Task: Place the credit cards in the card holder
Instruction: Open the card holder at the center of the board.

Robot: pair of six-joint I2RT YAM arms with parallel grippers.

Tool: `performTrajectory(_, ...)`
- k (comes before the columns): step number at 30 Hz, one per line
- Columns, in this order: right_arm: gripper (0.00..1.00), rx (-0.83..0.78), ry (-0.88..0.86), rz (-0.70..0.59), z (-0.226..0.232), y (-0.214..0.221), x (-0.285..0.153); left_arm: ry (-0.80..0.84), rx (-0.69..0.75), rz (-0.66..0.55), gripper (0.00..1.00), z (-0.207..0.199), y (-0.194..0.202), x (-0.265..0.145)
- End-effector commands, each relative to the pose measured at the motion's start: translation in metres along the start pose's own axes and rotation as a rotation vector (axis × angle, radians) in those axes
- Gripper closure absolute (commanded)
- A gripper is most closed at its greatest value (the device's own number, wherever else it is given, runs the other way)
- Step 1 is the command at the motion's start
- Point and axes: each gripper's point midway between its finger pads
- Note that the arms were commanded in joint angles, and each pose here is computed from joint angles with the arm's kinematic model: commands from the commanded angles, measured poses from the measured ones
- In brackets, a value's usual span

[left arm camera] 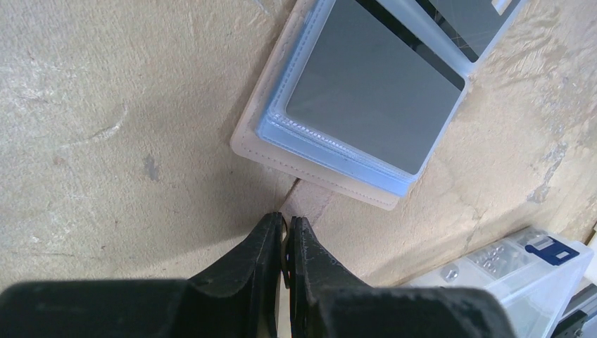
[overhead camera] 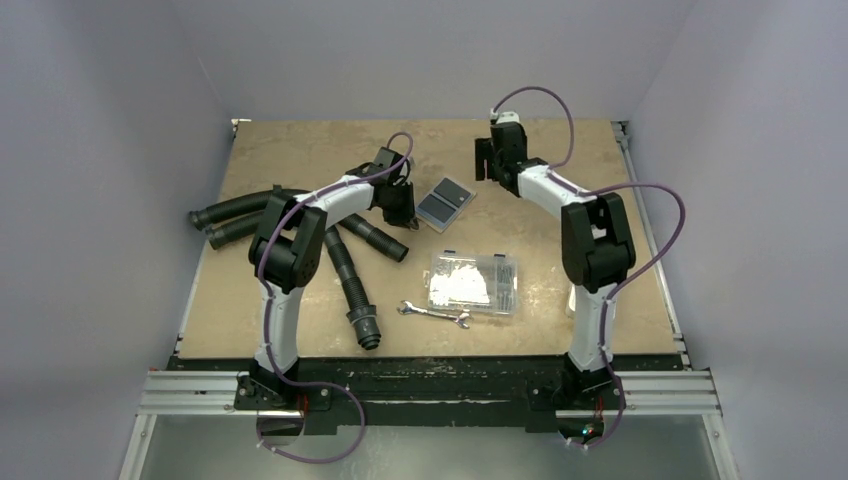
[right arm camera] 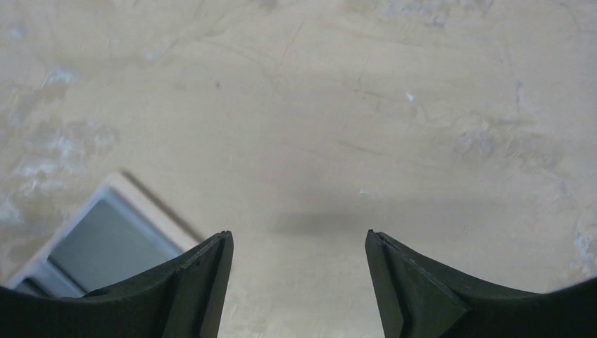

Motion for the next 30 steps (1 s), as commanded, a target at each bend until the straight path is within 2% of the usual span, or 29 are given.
performTrajectory(1,0.23,-0.076,-0.165,-0.079,0.038,-0.029,-0.058,-0.014,0.013,0.013,1.0,0.003,-0.001,-0.003)
performTrajectory(5,0.21,-0.268,-0.432,-0.203,0.104,-0.024,-0.1,-0.009,0.01,0.017,1.0,0.002,0.0,-0.003)
performTrajectory(7,0.2,-0.337,-0.466,-0.177,0.119,-0.011,-0.096,-0.004,0.008,0.021,1.0,0.001,0.001,-0.003)
performTrajectory(16,0.2,-0.524,-0.411,-0.063,0.135,0.026,-0.075,-0.013,0.014,0.01,1.0,0.002,-0.001,-0.005)
performTrajectory(30,0.19,-0.55,-0.407,0.025,0.138,0.06,-0.058,-0.006,0.012,0.012,1.0,0.001,-0.001,-0.005)
Point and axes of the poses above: each gripper's point midway between its finger pads, its own x axis out along the fingers, its own z axis along the line the jaws close on, y = z × x, and after that the axes turned 6 degrees about -x, right-handed
